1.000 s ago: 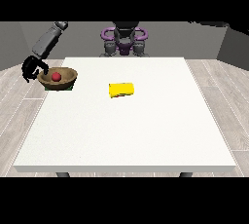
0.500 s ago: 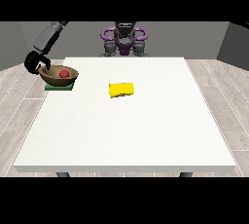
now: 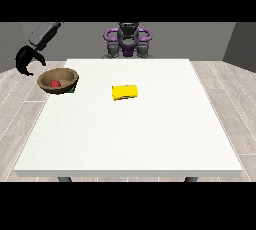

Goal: Pick the cup and pour the ball into the bowl, then pick the bowl and place it on the pad

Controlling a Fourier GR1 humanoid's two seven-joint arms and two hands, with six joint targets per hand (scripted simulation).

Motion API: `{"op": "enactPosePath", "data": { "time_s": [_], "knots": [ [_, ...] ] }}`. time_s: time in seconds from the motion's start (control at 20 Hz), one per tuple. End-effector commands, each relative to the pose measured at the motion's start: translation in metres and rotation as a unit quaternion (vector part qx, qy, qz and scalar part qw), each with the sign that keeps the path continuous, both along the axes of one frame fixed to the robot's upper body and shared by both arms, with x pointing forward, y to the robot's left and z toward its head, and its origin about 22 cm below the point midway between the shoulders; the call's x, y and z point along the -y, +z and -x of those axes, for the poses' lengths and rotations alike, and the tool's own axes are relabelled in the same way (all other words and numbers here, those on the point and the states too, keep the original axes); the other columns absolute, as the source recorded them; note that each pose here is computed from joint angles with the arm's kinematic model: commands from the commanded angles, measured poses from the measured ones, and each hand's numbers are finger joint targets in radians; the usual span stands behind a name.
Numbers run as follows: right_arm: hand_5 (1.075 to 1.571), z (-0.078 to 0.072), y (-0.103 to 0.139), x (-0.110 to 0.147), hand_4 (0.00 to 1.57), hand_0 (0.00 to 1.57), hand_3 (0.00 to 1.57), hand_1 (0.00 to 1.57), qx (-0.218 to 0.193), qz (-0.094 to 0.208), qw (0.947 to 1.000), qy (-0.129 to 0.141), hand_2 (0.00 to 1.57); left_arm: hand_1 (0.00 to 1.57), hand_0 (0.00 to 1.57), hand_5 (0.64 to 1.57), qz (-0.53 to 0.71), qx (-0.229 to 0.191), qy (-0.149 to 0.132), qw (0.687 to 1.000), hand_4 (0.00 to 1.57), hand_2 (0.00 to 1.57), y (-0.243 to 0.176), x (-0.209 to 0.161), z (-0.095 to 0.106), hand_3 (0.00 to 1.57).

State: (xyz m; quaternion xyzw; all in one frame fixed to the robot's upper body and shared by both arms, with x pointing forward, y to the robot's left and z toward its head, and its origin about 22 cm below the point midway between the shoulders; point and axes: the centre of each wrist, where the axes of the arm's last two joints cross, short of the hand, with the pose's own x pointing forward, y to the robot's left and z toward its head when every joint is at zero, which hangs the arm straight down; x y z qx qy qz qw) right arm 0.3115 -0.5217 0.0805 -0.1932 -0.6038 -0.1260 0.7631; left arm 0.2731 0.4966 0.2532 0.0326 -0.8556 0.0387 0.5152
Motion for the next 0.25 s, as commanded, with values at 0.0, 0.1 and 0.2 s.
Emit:
{"op": "enactPosePath", "data": {
  "time_s": [0.0,0.1,0.2],
  "knots": [
    [1.477,-0.007,0.017,0.002,0.00,0.00,0.00,0.00,-0.030,0.006,0.9995,-0.010,0.00,0.00,0.00,1.570,0.027,-0.045,-0.044,0.998,0.98,0.00,-0.017,0.048,-0.020,0.00],
    [1.255,-0.021,0.023,-0.013,0.44,0.00,0.00,0.00,-0.016,0.007,0.9987,0.049,0.00,0.00,0.00,1.570,0.030,-0.104,-0.027,0.994,0.98,0.00,-0.051,0.043,-0.024,0.00],
    [1.219,-0.039,0.029,-0.033,0.70,0.00,0.00,0.00,0.023,-0.002,0.9959,0.087,0.00,0.00,0.00,1.570,0.042,-0.153,-0.015,0.987,0.98,0.00,-0.066,0.035,-0.024,0.00]
  ]
}}
